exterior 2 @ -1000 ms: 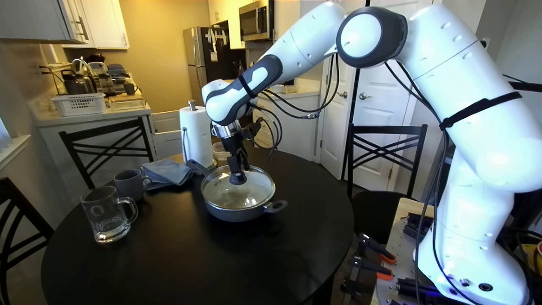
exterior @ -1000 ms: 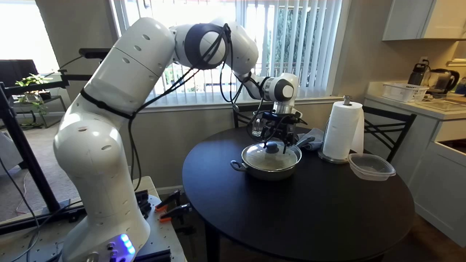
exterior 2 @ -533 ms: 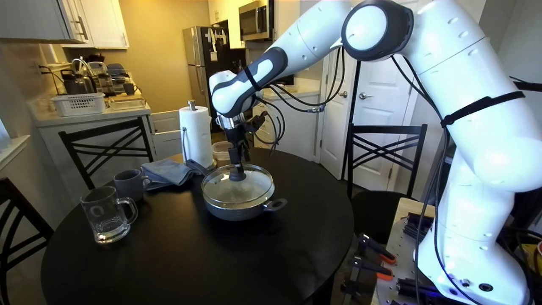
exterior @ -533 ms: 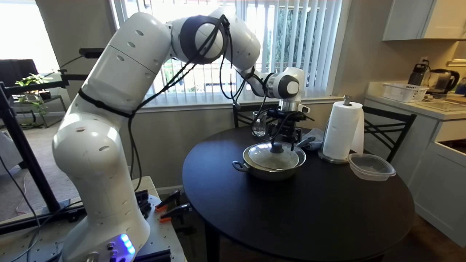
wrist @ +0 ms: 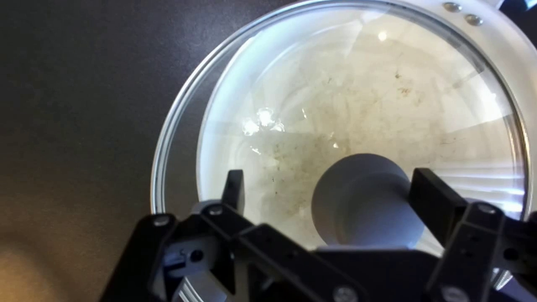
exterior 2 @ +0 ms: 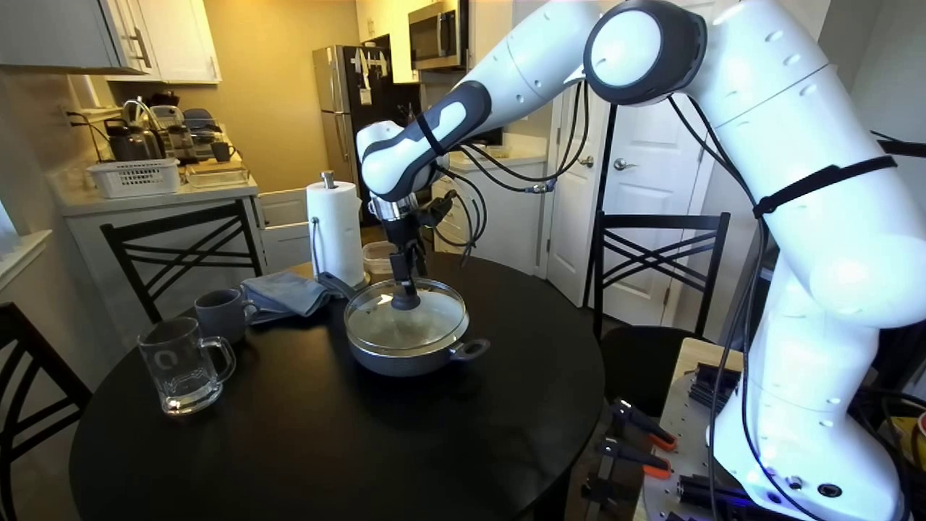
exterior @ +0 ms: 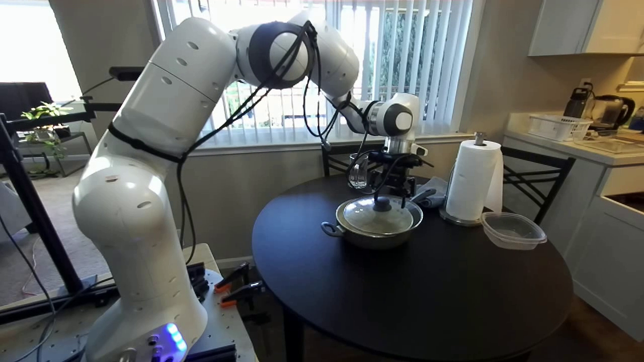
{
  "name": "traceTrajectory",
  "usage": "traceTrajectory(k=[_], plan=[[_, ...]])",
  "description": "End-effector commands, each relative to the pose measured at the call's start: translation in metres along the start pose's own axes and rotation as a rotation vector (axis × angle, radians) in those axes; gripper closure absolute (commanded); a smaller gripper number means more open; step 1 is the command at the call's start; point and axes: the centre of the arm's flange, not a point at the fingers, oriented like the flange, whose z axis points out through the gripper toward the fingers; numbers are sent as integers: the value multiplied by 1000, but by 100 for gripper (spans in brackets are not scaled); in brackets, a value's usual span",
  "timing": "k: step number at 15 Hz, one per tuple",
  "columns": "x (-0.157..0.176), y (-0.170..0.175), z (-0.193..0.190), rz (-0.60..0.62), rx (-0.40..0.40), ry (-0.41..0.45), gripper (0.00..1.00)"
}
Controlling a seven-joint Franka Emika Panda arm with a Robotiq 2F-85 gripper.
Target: Place the lid on the pot
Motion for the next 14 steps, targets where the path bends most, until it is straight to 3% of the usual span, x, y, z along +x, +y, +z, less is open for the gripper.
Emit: traceTrajectory(k=[1, 4, 9, 14], plan=[[0, 0, 0, 0, 0, 0, 0], [10, -26, -16, -90, 2, 18, 0], [30, -103, -41, -188, -43, 11, 0], [34, -104, -19, -160, -77, 10, 0]])
